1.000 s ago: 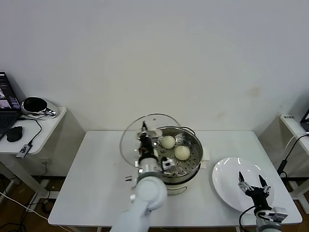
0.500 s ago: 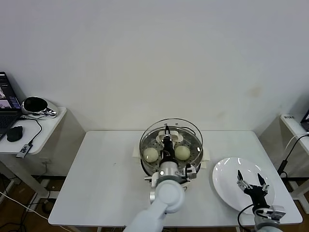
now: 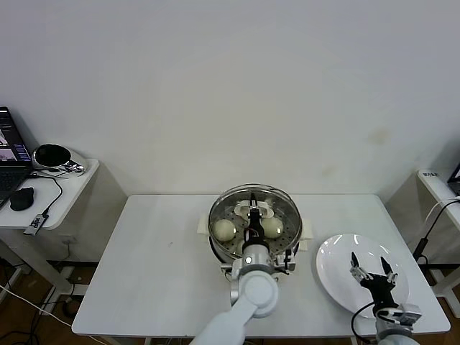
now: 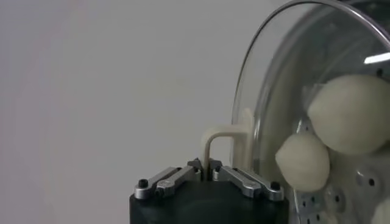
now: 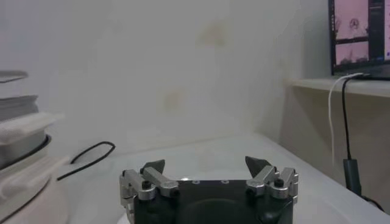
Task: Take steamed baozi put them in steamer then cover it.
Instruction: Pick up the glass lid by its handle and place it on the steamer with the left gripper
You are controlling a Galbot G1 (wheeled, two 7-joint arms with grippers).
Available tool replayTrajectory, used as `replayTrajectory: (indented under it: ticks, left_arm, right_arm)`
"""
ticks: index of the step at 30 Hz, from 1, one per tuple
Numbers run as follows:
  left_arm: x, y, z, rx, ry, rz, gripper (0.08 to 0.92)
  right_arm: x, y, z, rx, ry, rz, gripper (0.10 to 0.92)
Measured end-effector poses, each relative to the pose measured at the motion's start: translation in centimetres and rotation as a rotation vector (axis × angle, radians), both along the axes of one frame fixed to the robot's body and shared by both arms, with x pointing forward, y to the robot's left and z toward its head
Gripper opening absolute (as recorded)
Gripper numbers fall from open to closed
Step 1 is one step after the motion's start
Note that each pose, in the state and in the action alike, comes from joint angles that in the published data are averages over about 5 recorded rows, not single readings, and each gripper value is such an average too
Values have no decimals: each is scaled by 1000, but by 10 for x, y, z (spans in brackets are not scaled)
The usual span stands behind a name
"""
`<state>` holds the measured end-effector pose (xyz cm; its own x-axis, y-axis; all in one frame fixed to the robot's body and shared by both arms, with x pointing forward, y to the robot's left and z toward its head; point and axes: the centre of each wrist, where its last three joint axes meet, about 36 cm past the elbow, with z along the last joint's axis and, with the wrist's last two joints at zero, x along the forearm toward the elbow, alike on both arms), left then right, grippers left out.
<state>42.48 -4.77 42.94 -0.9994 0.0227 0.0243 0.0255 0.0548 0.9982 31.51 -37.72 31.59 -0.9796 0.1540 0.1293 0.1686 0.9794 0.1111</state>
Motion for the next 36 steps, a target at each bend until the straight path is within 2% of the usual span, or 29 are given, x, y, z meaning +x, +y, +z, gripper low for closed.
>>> replayTrajectory:
  ticks: [20,31,36]
  left_arm:
    - [3,1,-4,40,42,11,133]
    - [-1,-1,-1,34,56,0,137]
    - [-3,-2,1,24,65,-9,245]
  right_arm:
    - [-2,3,-3,-8,3,9,823]
    - [-2,5,-4,-7,3,9,823]
    - [-2,5,-4,-7,3,10,823]
